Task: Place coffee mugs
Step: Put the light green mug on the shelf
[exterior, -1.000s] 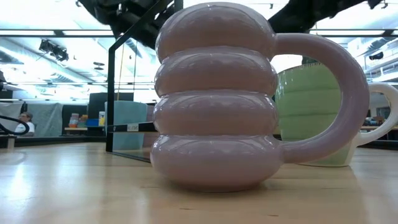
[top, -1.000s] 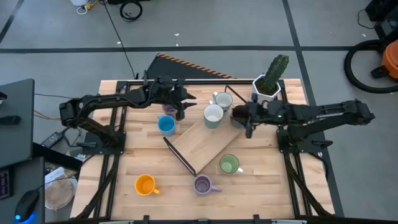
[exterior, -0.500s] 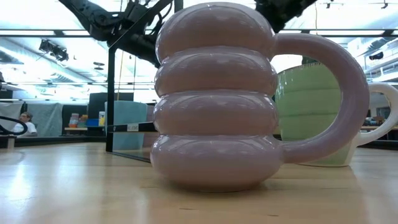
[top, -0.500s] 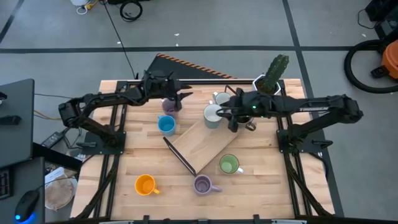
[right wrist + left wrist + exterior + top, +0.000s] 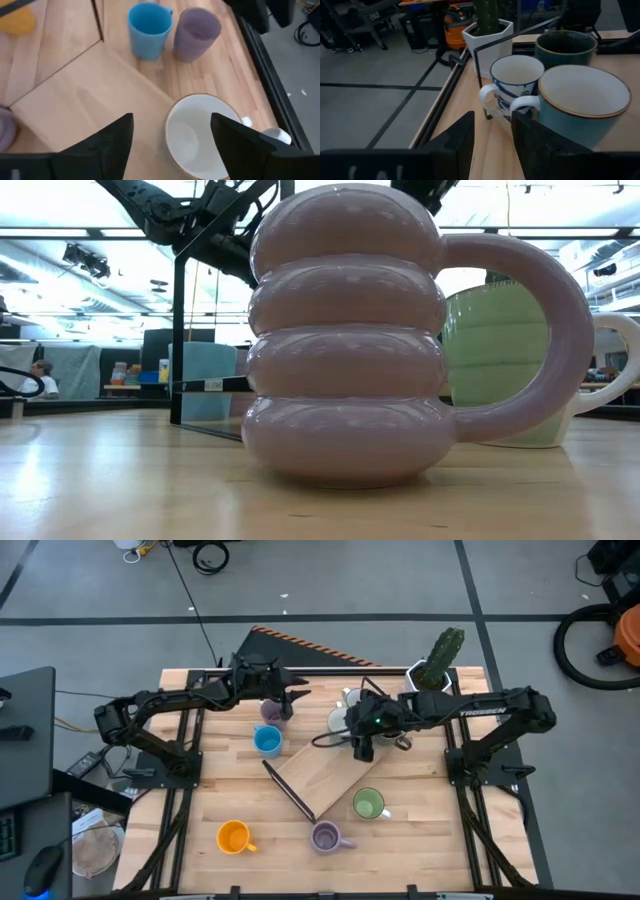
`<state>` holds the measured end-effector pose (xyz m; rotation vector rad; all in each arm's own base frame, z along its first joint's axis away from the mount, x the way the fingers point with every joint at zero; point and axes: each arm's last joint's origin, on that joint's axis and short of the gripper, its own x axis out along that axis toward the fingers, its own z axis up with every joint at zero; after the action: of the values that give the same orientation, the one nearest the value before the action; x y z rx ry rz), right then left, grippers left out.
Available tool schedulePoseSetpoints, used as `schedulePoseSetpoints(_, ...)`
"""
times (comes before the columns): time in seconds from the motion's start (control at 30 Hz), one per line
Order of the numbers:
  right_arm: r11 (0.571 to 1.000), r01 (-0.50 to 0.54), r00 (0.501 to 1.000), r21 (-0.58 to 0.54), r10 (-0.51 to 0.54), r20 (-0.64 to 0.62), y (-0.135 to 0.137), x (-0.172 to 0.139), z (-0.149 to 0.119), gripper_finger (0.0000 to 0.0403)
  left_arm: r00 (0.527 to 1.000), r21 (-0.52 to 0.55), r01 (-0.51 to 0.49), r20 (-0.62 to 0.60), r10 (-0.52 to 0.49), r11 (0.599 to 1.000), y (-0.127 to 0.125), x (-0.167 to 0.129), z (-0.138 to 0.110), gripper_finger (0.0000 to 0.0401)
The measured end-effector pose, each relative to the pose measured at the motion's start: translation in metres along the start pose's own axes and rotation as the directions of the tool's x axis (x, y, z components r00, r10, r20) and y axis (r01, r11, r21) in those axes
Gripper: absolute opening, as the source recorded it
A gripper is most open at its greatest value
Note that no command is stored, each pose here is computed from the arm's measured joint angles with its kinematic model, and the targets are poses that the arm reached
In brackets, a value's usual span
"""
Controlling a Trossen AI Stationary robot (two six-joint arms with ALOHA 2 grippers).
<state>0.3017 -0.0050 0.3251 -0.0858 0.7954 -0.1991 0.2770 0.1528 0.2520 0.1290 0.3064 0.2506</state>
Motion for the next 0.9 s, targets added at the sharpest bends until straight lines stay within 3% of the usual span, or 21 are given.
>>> schedulePoseSetpoints(0.23,0.998,0.030,0.995,-0.061,-0.035,-0.092,0.013,0.007,0.005,0.0307,1.000,0.001,0.002,0.001,-0.002,1.000,-0.004,0.002,0.001,0.0151)
schedulePoseSetpoints(0.53,0.983,0.046,0.981,-0.177,-0.078,-0.179,0.020,0.018,-0.001,0.0299,1.000,-0.019,0.005,-0.013,-0.006,1.000,-0.005,0.023,-0.016,0.0149)
schedulePoseSetpoints(0.7,0.978,0.040,0.973,-0.203,-0.085,-0.217,0.022,0.019,-0.005,0.0298,0.998,-0.010,-0.056,0.018,0.056,0.998,-0.002,0.031,-0.017,0.0149)
schedulePoseSetpoints(0.9,0.947,0.112,0.947,-0.302,-0.194,-0.257,0.020,0.017,-0.010,0.0297,0.993,0.007,-0.089,0.077,0.088,0.996,0.000,0.038,-0.018,0.0149)
